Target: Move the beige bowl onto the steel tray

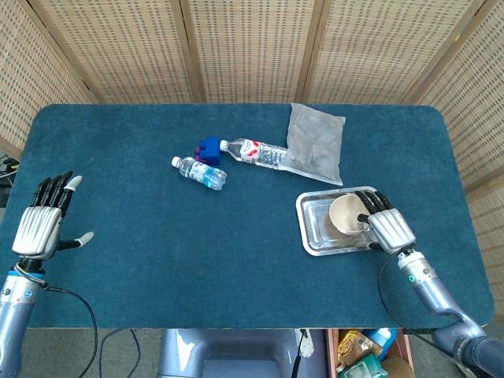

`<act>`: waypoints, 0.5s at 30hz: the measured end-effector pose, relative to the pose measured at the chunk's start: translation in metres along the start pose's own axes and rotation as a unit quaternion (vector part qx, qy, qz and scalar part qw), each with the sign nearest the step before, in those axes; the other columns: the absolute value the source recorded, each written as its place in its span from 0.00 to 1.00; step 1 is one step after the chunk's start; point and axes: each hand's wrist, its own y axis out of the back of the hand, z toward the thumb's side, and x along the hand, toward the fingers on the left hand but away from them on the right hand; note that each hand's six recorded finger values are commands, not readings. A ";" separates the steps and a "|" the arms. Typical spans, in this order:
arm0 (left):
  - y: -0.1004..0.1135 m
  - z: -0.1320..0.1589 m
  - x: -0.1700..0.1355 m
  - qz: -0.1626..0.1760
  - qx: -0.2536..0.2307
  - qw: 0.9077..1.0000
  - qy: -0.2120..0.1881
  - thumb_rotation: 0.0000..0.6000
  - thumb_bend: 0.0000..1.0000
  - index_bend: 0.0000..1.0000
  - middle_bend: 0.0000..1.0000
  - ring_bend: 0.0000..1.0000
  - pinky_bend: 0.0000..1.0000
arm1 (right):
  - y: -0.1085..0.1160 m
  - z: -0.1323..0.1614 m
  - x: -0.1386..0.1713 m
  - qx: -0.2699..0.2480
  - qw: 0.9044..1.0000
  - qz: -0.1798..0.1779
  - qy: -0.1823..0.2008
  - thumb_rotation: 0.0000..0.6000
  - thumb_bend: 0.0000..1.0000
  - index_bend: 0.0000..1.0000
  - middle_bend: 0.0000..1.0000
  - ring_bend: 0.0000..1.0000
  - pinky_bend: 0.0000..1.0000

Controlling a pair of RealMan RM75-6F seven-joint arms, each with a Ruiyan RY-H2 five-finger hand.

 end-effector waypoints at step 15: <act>0.006 -0.005 -0.012 0.006 -0.009 1.000 0.001 1.00 0.00 0.00 0.00 0.00 0.00 | 0.043 0.007 0.045 -0.029 0.997 -0.073 -0.001 1.00 0.00 0.02 0.00 0.00 0.00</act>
